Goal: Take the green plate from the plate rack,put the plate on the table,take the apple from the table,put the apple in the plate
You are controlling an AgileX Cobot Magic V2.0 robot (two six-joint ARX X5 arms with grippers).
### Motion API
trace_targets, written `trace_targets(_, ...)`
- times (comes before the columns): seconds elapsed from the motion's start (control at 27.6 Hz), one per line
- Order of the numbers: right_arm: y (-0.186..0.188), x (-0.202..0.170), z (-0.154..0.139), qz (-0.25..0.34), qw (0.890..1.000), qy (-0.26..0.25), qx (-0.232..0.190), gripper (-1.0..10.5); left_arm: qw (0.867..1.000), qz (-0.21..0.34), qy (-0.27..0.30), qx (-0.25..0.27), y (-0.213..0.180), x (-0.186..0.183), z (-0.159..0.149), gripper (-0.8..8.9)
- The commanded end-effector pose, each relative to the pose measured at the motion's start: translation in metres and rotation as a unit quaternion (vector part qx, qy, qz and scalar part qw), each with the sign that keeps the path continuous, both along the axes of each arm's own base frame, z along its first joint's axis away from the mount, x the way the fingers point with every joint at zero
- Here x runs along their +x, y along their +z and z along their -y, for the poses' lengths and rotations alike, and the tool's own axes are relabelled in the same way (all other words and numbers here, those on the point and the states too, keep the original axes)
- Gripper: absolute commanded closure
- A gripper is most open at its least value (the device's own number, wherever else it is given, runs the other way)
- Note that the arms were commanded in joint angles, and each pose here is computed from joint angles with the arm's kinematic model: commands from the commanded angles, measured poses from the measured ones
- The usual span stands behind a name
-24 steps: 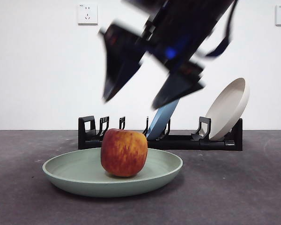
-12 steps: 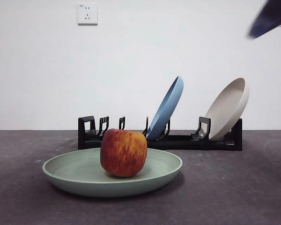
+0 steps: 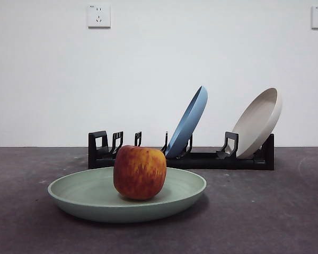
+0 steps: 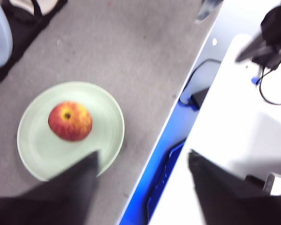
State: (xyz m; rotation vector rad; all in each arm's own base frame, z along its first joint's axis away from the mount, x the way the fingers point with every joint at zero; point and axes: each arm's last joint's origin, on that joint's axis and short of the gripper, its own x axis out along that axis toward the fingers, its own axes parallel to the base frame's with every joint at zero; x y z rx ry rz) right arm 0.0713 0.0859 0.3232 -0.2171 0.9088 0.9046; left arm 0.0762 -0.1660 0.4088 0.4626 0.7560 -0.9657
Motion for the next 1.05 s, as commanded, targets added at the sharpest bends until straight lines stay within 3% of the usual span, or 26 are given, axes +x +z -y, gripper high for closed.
trace_targets(0.04,-0.0006,-0.0001,-0.0003,-0.002,1.000,-0.002,0.003,9.6,1.000,-0.012,0.007,0.007,-0.0021,-0.0008,-0.0010,8.21)
trace_targets(1.05,-0.0001,-0.0006,0.0004,0.001,1.000,-0.003,0.004,9.5,1.000,-0.016,0.012,0.022,-0.0040,-0.0015,-0.0034,8.17)
